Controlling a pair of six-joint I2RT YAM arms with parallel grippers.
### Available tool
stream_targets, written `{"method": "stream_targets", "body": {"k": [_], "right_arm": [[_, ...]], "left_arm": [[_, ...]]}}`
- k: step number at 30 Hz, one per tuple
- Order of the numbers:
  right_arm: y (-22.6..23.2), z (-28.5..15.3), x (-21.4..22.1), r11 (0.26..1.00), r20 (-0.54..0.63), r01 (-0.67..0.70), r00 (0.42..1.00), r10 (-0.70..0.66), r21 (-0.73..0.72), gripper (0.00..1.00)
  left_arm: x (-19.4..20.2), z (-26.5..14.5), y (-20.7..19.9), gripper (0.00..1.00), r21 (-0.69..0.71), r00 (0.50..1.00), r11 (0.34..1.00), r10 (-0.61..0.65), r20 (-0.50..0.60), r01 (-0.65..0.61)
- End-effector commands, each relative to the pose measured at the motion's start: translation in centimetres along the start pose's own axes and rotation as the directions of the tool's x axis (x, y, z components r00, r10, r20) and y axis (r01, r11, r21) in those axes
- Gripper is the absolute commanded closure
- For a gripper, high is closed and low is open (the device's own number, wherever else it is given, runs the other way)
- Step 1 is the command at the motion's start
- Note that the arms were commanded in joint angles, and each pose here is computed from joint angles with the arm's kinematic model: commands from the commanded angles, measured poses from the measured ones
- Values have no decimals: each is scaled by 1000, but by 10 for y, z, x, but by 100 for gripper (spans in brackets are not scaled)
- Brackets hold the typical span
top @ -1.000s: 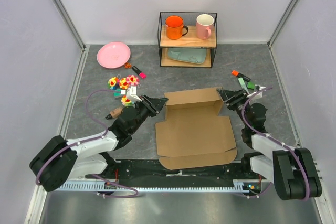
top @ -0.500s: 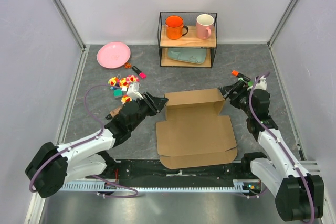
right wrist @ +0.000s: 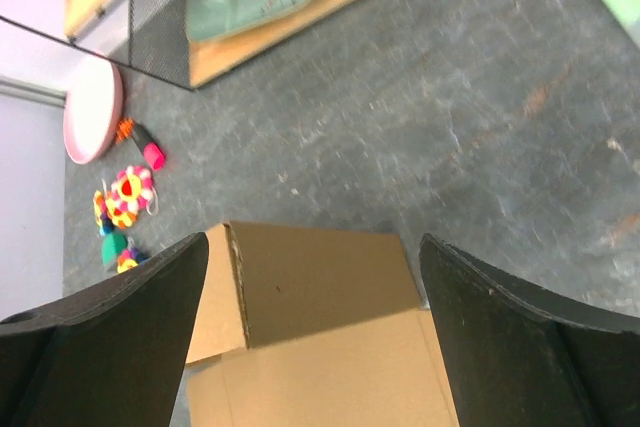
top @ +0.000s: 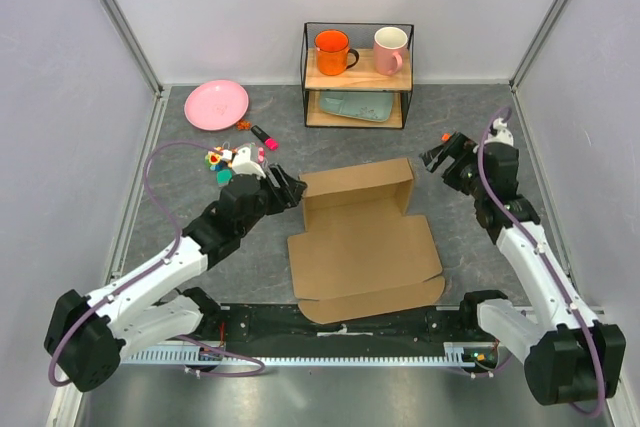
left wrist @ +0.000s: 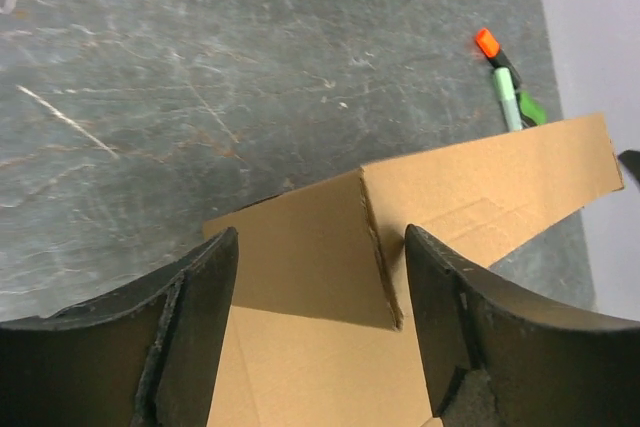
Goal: Fold the paper box
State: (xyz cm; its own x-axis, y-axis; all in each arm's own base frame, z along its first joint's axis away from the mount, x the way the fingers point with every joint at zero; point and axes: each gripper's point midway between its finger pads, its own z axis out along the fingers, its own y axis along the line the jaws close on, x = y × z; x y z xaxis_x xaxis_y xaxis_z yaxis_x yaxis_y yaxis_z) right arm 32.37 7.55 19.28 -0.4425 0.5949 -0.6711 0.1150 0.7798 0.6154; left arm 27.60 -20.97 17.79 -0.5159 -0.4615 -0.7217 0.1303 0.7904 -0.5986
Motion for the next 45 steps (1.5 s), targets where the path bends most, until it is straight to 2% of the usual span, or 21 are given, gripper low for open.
{"method": "stream_targets", "body": {"k": [1, 7, 10, 12, 14, 17, 19, 22, 26, 29, 31, 33, 34, 35, 36, 37, 39, 40, 41, 42, 45], "right_arm": [[43, -3, -57, 998, 109, 48, 993, -43, -41, 6], [107, -18, -101, 978, 199, 196, 964, -178, -74, 2], [136, -33, -85, 910, 208, 415, 889, -407, 6, 2], [157, -44, -44, 792, 169, 610, 779, -604, 15, 2], [135, -53, -35, 683, 153, 695, 667, -729, 225, 2], [131, -68, 11, 488, 125, 834, 472, -872, 256, 2], [140, -76, 38, 465, 159, 872, 443, -882, 150, 2], [137, -84, 65, 333, 141, 941, 324, -936, 52, 2], [153, -99, 58, 336, 242, 938, 306, -921, 90, 7], [160, -105, 50, 311, 294, 940, 260, -920, 140, 2], [159, -103, 48, 247, 259, 941, 185, -948, 231, 2], [148, -107, 31, 31, 55, 874, 5, -998, 485, 2], [158, -113, 20, 129, 94, 837, 93, -991, 531, 2], [160, -117, 15, 4, 34, 834, -18, -999, 552, 2], [160, -116, 17, 48, 67, 827, 12, -998, 561, 2], [164, -122, 9, 210, 158, 802, 146, -977, 559, 2], [173, -127, -5, 418, 273, 745, 319, -908, 520, 2], [172, -118, 9, 151, 133, 843, 96, -987, 516, 2], [181, -112, 19, 142, 169, 892, 75, -983, 429, 2], [204, -113, 25, 265, 279, 924, 187, -942, 275, 6], [189, -110, 42, 57, 180, 946, -1, -984, 318, 13]], "left_arm": [[-44, -15, -6, 22, -44, 991, 993, 109, 71, -106], [-87, -28, -50, 18, 35, 983, 990, 132, 126, -137], [-95, -39, -55, 16, 50, 982, 990, 121, 148, -129], [-91, -44, -46, 16, 30, 982, 992, 118, 146, -124], [-81, -56, -27, 16, -10, 985, 994, 113, 132, -113], [-68, -78, 6, 16, -73, 983, 994, 95, 154, -84], [-63, -88, 23, 16, -102, 981, 993, 77, 180, -60], [-60, -111, 41, 11, -101, 970, 995, 43, 239, -19], [-58, -128, 53, 9, -68, 953, 998, 14, 303, 7], [-53, -129, 60, 8, -94, 956, 996, 25, 293, 3], [-51, -128, 64, 8, -118, 960, 993, 38, 277, -6], [-49, -126, 70, 8, -154, 962, 988, 57, 265, -17], [-49, -126, 71, 8, -162, 962, 987, 61, 266, -18], [-50, -125, 73, 7, -173, 961, 985, 63, 268, -16], [-50, -125, 73, 7, -173, 961, 985, 54, 271, -7], [-51, -125, 73, 6, -172, 960, 985, 48, 275, 0], [-52, -126, 72, 4, -172, 959, 985, 41, 279, 8], [-52, -127, 72, 2, -169, 960, 986, 42, 278, 6], [-51, -127, 72, 0, -170, 961, 985, 39, 272, 8], [-50, -127, 73, 0, -174, 963, 985, 37, 265, 10], [-45, -125, 72, 0, -172, 969, 985, 37, 244, 6]]}}
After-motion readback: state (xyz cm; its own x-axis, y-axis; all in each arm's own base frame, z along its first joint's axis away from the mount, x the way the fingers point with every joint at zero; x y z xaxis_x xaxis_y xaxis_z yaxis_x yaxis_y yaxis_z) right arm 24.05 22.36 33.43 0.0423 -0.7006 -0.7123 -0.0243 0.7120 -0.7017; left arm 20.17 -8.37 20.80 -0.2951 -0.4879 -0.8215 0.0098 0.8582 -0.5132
